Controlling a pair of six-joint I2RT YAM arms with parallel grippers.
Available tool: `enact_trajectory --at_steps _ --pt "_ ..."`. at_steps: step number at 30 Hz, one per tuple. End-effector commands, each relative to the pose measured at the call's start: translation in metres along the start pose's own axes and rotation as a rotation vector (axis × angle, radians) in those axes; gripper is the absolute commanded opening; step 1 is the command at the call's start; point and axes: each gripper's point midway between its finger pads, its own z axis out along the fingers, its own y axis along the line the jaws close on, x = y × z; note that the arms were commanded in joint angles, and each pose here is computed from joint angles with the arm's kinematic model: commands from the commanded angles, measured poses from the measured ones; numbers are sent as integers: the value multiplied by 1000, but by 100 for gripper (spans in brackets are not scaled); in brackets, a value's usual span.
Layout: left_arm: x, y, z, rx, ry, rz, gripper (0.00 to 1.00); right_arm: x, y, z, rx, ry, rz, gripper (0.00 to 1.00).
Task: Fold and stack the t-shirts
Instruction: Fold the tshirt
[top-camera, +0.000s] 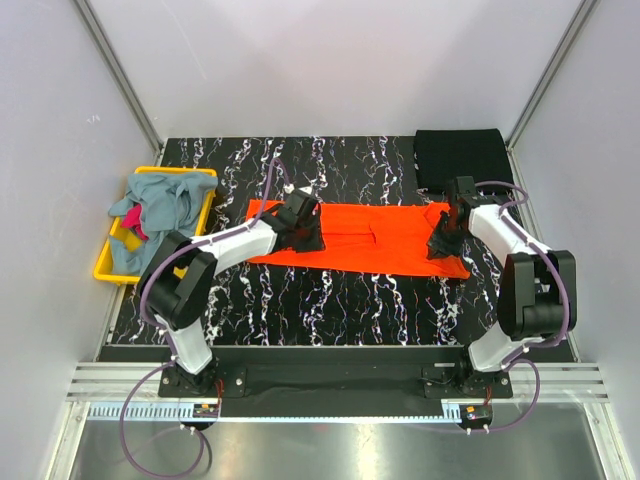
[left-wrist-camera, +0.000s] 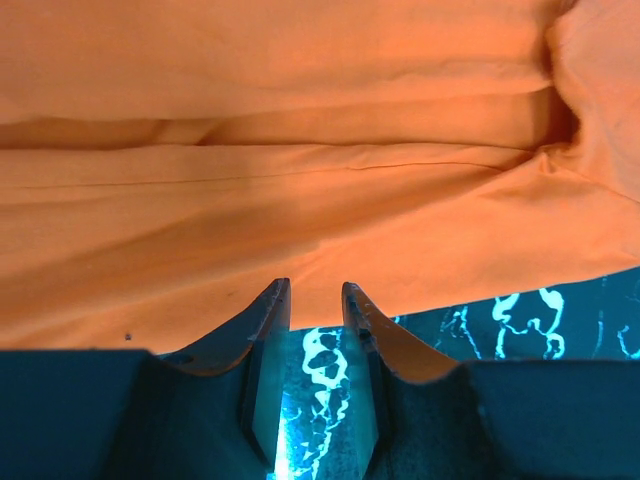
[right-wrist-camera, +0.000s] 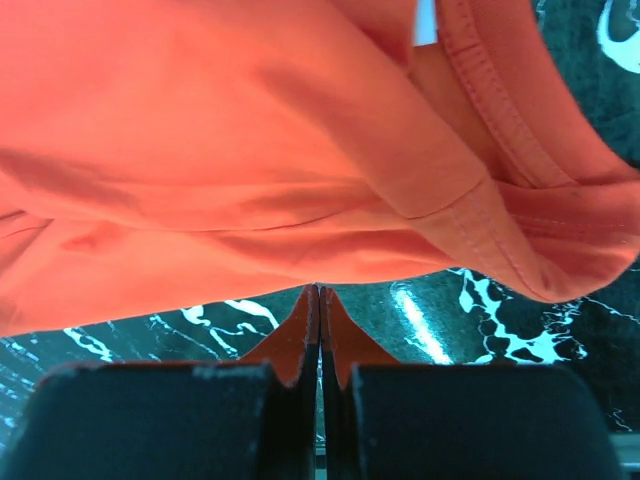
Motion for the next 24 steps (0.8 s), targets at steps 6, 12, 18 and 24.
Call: enact_trajectory --at_steps 6,12,18,24 --pt "1 34 15 -120 -1 -24 30 -14 -51 18 204 -12 20 0" --pt "6 53 20 -182 5 -44 30 -34 -90 38 357 -18 34 0" --pt "14 81 24 -255 39 -78 30 -43 -107 57 444 4 7 0" --pt "11 89 19 -263 32 -98 30 -48 -100 53 409 -11 -3 0"
